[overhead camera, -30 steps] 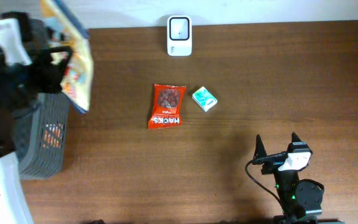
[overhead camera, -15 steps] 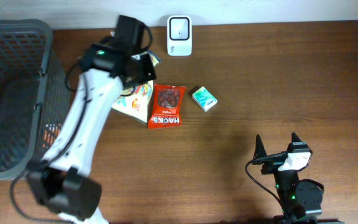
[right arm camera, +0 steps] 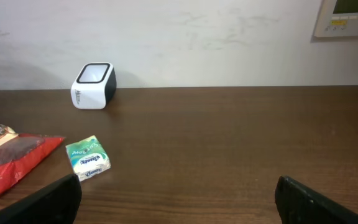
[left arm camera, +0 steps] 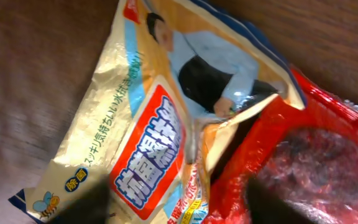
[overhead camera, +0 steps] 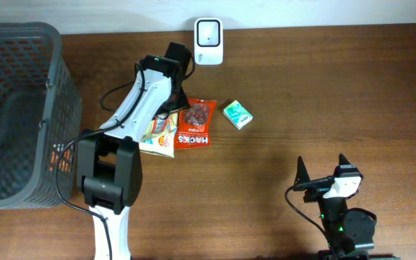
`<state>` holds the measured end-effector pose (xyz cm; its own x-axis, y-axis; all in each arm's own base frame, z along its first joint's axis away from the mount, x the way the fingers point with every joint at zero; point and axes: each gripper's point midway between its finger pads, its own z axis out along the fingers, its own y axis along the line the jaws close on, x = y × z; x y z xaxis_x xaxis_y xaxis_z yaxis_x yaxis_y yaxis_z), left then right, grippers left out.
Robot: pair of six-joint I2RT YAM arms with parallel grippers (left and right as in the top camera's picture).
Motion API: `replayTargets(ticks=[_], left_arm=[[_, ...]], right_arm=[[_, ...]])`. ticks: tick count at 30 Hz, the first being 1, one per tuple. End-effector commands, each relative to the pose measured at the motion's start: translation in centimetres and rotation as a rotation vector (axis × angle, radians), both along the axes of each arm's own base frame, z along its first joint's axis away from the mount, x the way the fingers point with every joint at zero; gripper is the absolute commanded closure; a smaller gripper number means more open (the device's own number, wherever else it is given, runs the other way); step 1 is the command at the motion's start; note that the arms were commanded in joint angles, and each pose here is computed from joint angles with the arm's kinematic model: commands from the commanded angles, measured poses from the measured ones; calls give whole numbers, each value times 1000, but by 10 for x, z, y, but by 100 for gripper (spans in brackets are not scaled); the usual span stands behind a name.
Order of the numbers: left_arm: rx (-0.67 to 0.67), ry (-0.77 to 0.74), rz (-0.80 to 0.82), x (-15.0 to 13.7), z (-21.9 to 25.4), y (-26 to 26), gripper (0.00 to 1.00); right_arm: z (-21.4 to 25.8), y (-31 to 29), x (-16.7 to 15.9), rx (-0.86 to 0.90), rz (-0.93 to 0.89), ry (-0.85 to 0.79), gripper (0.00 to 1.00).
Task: Scan the item barcode
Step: 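Place the yellow snack bag on the table left of the red bag, then reach the left gripper into the basket and grasp the orange tissue pack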
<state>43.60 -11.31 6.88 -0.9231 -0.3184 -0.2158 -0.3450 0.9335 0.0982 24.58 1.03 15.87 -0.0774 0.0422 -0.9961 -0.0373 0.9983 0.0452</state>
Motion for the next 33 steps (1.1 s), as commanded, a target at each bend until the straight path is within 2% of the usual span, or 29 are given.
replayTargets(ticks=[1, 4, 7, 8, 13, 16, 19, 23, 25, 27, 30, 33], left_arm=[[-13, -72, -140, 22, 48, -7, 1], [-35, -177, -124, 35, 123, 2, 1], [-27, -309, -196, 34, 202, 19, 1], [-25, -370, -187, 26, 237, 35, 1], [-15, -653, -109, -7, 342, 108, 1], [64, -726, -28, -38, 376, 164, 1], [135, -757, 131, -68, 392, 228, 1], [183, -617, 342, -92, 358, 309, 0], [146, -424, 437, -102, 302, 344, 6], [79, -286, 477, -102, 247, 361, 12], [-4, -90, 497, -106, 159, 365, 12], [-57, 38, 499, -115, 87, 357, 12]], right_arm=[[-4, -3, 0, -1, -14, 6, 2], [-4, -3, 0, -1, -14, 6, 2], [-4, -3, 0, -1, -14, 6, 2], [-4, -3, 0, -1, -14, 6, 2], [-4, -3, 0, -1, -14, 6, 2], [-4, -3, 0, -1, -14, 6, 2], [-4, -3, 0, -1, -14, 6, 2], [-4, -3, 0, -1, -14, 6, 2], [-4, -3, 0, -1, -14, 6, 2], [-4, -3, 0, -1, -14, 6, 2], [-4, -3, 0, -1, -14, 6, 1], [-4, -3, 0, -1, -14, 6, 1]])
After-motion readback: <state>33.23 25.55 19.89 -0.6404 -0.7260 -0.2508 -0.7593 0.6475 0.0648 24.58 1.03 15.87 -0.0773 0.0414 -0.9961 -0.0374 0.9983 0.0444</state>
